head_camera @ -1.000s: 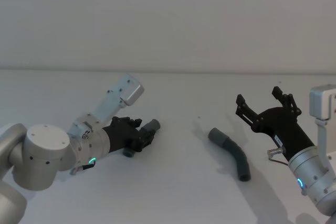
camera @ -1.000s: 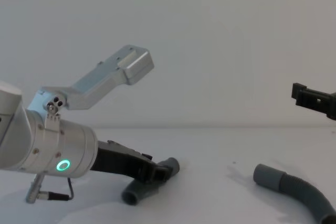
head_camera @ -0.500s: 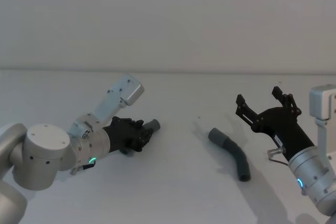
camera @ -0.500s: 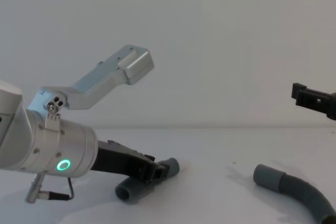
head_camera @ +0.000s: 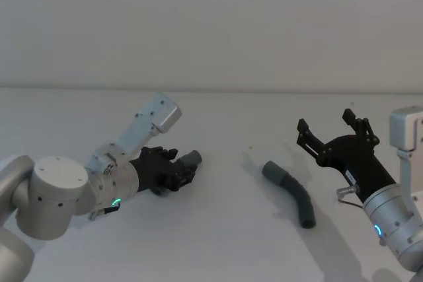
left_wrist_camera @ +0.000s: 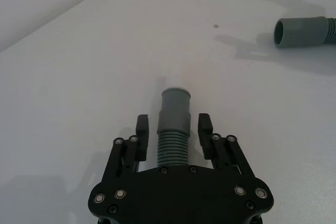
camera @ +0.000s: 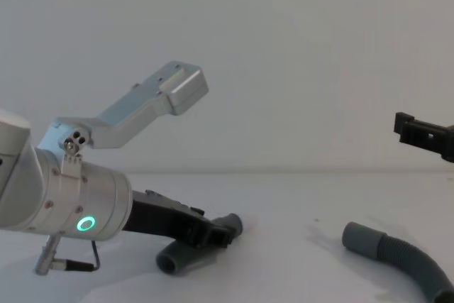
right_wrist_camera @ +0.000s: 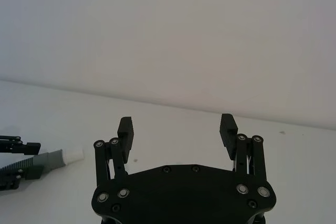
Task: Use both hands to pick up one end of the pipe from the table, align the ends, and insert them.
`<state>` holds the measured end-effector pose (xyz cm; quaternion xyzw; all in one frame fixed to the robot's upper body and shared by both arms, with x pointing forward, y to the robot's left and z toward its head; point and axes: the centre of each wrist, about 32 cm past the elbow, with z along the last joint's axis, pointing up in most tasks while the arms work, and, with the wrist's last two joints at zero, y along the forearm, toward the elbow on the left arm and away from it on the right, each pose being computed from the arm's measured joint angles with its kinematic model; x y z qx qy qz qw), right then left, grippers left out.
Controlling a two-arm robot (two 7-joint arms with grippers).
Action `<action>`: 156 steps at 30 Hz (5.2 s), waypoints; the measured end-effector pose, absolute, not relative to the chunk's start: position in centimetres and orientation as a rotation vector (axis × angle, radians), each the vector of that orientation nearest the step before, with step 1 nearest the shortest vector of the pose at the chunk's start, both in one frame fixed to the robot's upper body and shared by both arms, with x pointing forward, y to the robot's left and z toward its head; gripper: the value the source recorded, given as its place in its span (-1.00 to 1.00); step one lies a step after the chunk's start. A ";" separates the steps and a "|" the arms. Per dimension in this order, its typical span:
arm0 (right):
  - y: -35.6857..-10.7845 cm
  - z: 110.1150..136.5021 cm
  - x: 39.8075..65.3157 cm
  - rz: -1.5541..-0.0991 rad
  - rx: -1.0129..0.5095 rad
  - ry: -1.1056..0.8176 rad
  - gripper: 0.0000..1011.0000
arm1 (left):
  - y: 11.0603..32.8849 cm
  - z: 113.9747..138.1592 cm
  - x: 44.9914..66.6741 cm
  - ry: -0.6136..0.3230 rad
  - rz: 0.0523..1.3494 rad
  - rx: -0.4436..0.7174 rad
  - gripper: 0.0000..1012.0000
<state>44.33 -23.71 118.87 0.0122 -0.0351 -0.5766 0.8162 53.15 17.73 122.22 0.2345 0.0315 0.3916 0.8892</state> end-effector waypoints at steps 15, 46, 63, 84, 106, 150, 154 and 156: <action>-23.7 118.9 44.3 -1.229 0.026 -0.075 0.97 | 17.7 122.2 53.1 0.065 0.813 0.487 0.86; -23.7 118.9 44.3 -1.229 0.026 -0.075 0.97 | 17.6 122.0 54.1 0.088 0.785 0.481 0.98; -23.7 118.9 44.3 -1.229 0.026 -0.075 0.97 | 17.5 122.1 54.6 0.096 0.773 0.493 0.98; -23.7 118.9 44.3 -1.230 0.026 -0.075 0.97 | 17.6 122.2 54.7 0.109 0.760 0.505 0.75; -23.7 118.9 44.3 -1.229 0.026 -0.075 0.97 | 17.7 122.2 54.8 0.114 0.757 0.509 -0.31; -24.5 121.3 42.9 -1.114 -0.292 0.204 0.97 | 17.7 122.2 54.8 0.114 0.756 0.509 -0.30; -24.4 121.3 42.9 -1.105 -0.310 0.225 0.97 | 17.7 122.2 54.8 0.114 0.756 0.509 -0.31; -24.3 121.3 42.9 -1.101 -0.319 0.236 0.97 | 17.7 122.2 54.8 0.114 0.756 0.509 -0.30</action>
